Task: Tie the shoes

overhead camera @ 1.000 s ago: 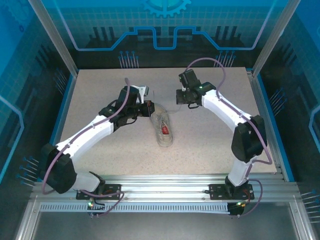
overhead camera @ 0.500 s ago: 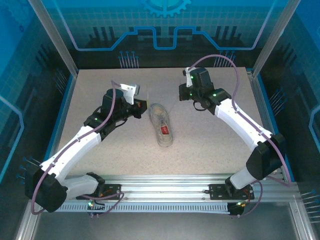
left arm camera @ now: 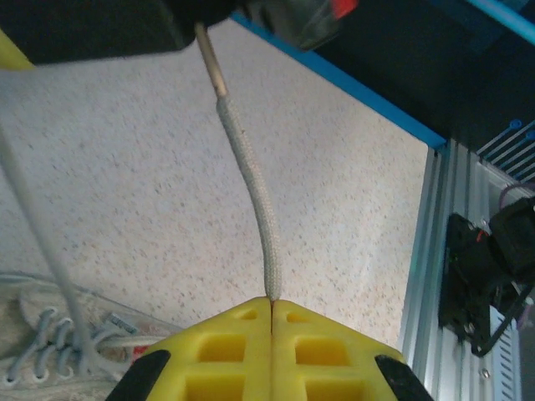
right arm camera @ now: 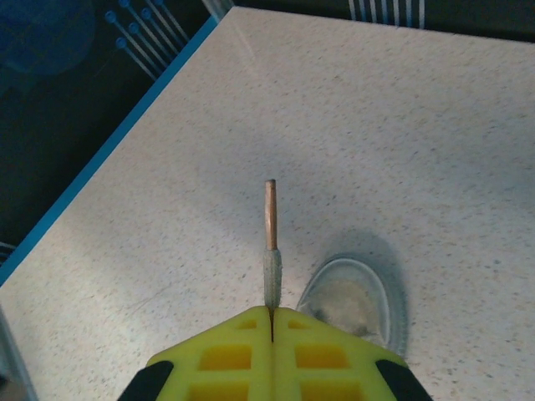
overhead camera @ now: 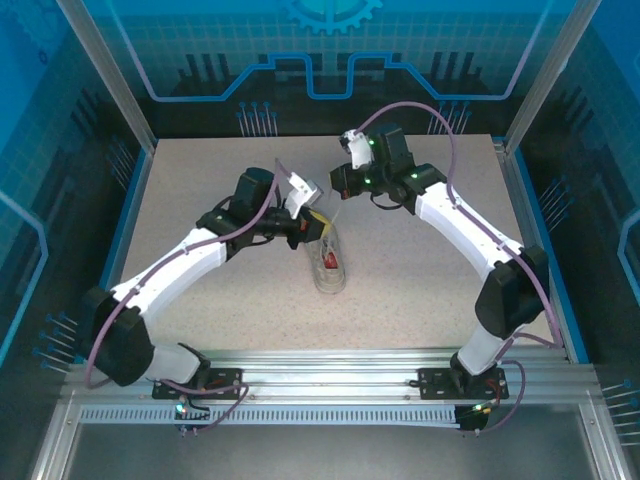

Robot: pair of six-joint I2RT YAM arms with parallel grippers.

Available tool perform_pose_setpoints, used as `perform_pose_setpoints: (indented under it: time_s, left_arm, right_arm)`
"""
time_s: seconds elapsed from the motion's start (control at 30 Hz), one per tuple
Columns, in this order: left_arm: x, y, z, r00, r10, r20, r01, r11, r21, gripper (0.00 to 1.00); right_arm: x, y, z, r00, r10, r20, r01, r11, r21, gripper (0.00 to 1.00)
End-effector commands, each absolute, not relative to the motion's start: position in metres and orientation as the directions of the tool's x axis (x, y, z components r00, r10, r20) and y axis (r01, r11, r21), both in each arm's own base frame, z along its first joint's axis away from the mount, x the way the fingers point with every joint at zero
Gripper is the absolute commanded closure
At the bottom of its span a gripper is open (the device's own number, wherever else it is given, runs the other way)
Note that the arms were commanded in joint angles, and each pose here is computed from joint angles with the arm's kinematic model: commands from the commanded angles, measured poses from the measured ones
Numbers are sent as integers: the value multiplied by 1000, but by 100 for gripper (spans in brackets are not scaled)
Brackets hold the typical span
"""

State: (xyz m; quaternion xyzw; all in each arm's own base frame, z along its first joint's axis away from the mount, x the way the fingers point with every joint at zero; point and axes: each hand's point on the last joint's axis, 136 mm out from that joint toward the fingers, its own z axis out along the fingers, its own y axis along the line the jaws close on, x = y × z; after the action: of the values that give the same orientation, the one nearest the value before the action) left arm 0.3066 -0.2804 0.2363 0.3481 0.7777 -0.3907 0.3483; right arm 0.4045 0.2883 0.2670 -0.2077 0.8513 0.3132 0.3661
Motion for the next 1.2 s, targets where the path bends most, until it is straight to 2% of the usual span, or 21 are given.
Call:
perform_pose_setpoints:
  time_s: [0.0,0.33,0.5,0.57,0.7,0.87,1.0,1.17]
  left_arm:
    - [305,-291,223,-545,311,-779,818,401,-412,100]
    - [344,-292,169,-700,344,-626,695,529,-486,100]
    - [363,-282,164,-727,263,-634,638,600,-483,99]
    - [364,-279,163,-725,252,-641,630,619,-469,79]
    - [359,-275,169,-709,247,-661,640,619,-455,58]
    - [347,-272,192,-651,237,-721,687,588,-427,48]
    - [341,-264,214,-625,174,-761,689,580,-434,46]
    - [349,-232,226,-657,-19,-754,551,671,-497,42]
  right_arm:
    - [397,299,277,-625,-141,-768,-642,652,402,100]
    - [396,286,252,-636,-160,-755,-627,678,384,100]
    - [400,278,234,-651,-155,-743,-596,711,374,100]
    - [401,274,227,-663,-143,-735,-578,721,381,100]
    - [404,270,218,-674,-130,-727,-561,730,390,100]
    - [402,272,218,-661,-152,-734,-587,715,380,100]
    - [397,274,222,-649,-169,-742,-613,694,378,100]
    - [380,283,234,-601,-222,-768,-674,657,337,100]
